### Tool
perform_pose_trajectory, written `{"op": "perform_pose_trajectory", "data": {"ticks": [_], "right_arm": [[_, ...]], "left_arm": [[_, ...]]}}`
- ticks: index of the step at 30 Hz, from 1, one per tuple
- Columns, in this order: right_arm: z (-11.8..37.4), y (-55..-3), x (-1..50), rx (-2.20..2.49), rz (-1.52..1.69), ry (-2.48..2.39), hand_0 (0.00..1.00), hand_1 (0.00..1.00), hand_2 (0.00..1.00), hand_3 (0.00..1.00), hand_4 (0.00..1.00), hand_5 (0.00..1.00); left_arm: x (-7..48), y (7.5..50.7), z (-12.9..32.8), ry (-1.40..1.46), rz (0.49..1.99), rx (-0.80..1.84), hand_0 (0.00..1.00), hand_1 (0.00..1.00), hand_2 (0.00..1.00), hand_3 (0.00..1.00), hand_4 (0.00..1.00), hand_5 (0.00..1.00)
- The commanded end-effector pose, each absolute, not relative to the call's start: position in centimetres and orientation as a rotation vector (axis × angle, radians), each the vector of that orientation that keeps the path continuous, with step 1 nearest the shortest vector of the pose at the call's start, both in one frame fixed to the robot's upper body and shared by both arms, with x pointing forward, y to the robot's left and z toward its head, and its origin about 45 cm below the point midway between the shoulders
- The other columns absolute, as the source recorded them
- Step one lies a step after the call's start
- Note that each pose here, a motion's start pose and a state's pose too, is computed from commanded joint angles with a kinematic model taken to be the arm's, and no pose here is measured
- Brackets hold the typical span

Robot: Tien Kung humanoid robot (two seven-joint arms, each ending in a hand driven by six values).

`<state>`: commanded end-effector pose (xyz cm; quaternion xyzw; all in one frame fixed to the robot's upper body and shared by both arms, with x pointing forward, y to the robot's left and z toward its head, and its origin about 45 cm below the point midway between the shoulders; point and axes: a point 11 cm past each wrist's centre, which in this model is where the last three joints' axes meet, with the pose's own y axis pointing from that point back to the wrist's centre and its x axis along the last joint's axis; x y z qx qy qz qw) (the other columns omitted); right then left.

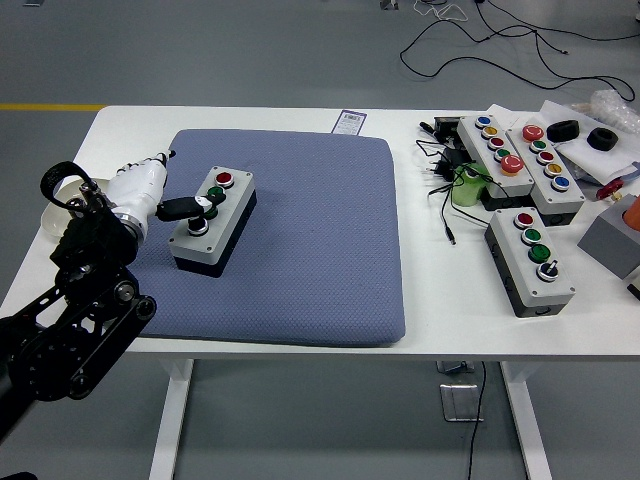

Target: Pick up the button,place it on the desk,press the button,press the button

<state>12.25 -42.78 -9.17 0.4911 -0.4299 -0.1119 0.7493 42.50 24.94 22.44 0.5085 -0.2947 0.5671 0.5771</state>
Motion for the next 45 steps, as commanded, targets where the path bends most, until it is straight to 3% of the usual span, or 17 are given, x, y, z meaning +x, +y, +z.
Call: {"op": "perform_pose_trajectory", "data": {"ticks": [17, 18, 29, 35, 36, 41, 42, 45], "right_arm": [[-9.1, -42.9, 12.4, 1.073, -0.241, -0.941, 0.673, 0.658, 0.674, 0.624, 0.31, 0.173], [-9.1, -42.9, 12.4, 1.073, -0.241, -0.941, 0.673, 0.658, 0.674, 0.624, 0.31, 0.173], [-9.0, -43.2, 12.3, 1.066, -0.24, -0.937, 0.673, 0.658, 0.674, 0.624, 0.31, 0.173], [-9.0, -43.3, 12.3, 1.063, -0.24, -0.937, 0.673, 0.658, 0.674, 0.624, 0.31, 0.173], [-9.0, -43.3, 12.3, 1.063, -0.24, -0.937, 0.673, 0.658, 0.674, 0.624, 0.31, 0.173], [-8.9, -43.4, 12.3, 1.061, -0.24, -0.937, 0.673, 0.658, 0.674, 0.624, 0.31, 0.173], [-8.9, -43.4, 12.3, 1.061, -0.241, -0.937, 0.673, 0.658, 0.674, 0.624, 0.31, 0.173], [-9.0, -43.4, 12.2, 1.06, -0.245, -0.939, 0.673, 0.658, 0.674, 0.624, 0.31, 0.173]], "left_arm": [[43.7, 21.8, 20.7, -0.607, 1.27, 1.196, 0.998, 0.998, 0.998, 0.998, 0.998, 0.782], [43.8, 21.7, 20.6, -0.602, 1.267, 1.196, 0.936, 0.998, 0.998, 0.998, 0.998, 0.786], [44.5, 21.4, 19.2, -0.597, 1.242, 1.283, 0.916, 0.998, 0.998, 0.998, 0.998, 0.782], [44.6, 21.6, 19.0, -0.646, 1.237, 1.332, 0.888, 0.998, 0.998, 0.998, 0.998, 0.747], [44.6, 21.7, 19.1, -0.665, 1.231, 1.347, 0.816, 0.998, 0.998, 0.998, 0.998, 0.682], [44.5, 21.6, 18.9, -0.696, 1.185, 1.393, 0.816, 0.998, 0.998, 0.998, 0.998, 0.682], [44.5, 21.6, 18.8, -0.694, 1.174, 1.4, 0.696, 0.898, 0.998, 0.998, 0.966, 0.589], [44.4, 21.6, 18.5, -0.688, 1.143, 1.419, 0.696, 0.898, 0.998, 0.998, 0.966, 0.589]]}}
